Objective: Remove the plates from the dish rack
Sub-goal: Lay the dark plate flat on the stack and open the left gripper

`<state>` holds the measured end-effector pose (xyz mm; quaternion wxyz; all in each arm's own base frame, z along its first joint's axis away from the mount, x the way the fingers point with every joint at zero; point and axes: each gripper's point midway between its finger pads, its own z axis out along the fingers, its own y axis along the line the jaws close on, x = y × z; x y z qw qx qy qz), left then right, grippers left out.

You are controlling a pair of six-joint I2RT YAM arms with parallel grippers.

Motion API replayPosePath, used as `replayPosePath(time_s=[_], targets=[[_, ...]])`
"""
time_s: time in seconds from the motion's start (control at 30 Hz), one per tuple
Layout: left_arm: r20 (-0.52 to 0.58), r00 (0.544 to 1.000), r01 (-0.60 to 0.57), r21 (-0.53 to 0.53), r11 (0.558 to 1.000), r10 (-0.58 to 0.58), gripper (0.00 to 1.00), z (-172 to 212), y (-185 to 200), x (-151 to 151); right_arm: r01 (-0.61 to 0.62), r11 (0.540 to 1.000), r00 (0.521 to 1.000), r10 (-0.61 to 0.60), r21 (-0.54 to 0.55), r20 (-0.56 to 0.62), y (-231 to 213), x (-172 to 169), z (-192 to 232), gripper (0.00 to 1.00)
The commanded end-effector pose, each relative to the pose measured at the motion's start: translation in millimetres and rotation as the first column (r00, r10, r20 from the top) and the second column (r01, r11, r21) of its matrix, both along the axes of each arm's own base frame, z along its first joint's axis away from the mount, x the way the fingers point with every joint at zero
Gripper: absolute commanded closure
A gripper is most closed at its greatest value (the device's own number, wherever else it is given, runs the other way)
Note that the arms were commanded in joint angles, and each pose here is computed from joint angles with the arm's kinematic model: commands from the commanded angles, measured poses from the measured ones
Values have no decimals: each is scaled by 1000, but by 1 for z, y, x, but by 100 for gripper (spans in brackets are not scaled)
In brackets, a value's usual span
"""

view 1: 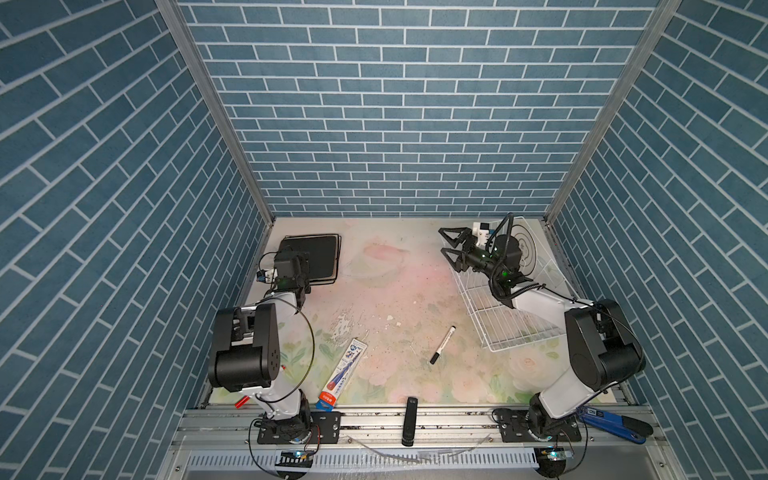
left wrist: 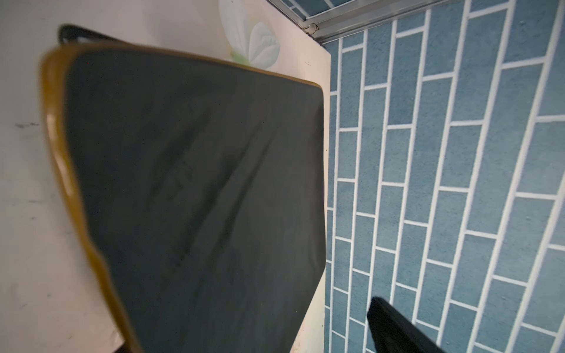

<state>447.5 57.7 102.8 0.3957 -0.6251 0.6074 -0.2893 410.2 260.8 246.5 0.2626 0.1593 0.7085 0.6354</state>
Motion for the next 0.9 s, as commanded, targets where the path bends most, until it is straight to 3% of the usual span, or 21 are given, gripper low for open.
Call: replayPosePath(time_s=[0.0,0.57,0.87], targets=[[28,999,17,29,999,-18,1,19,1,8,-4,1000,999,3,17,35,-2,-3,10,1],[-125,992,8,48,999,-2,0,13,5,-12,4,1000,999,-5,19,42,-5,-7,14,1],[-148,989,18,48,999,-11,0,11,3,-22,13,1000,999,-14,20,45,-8,-11,14,1]])
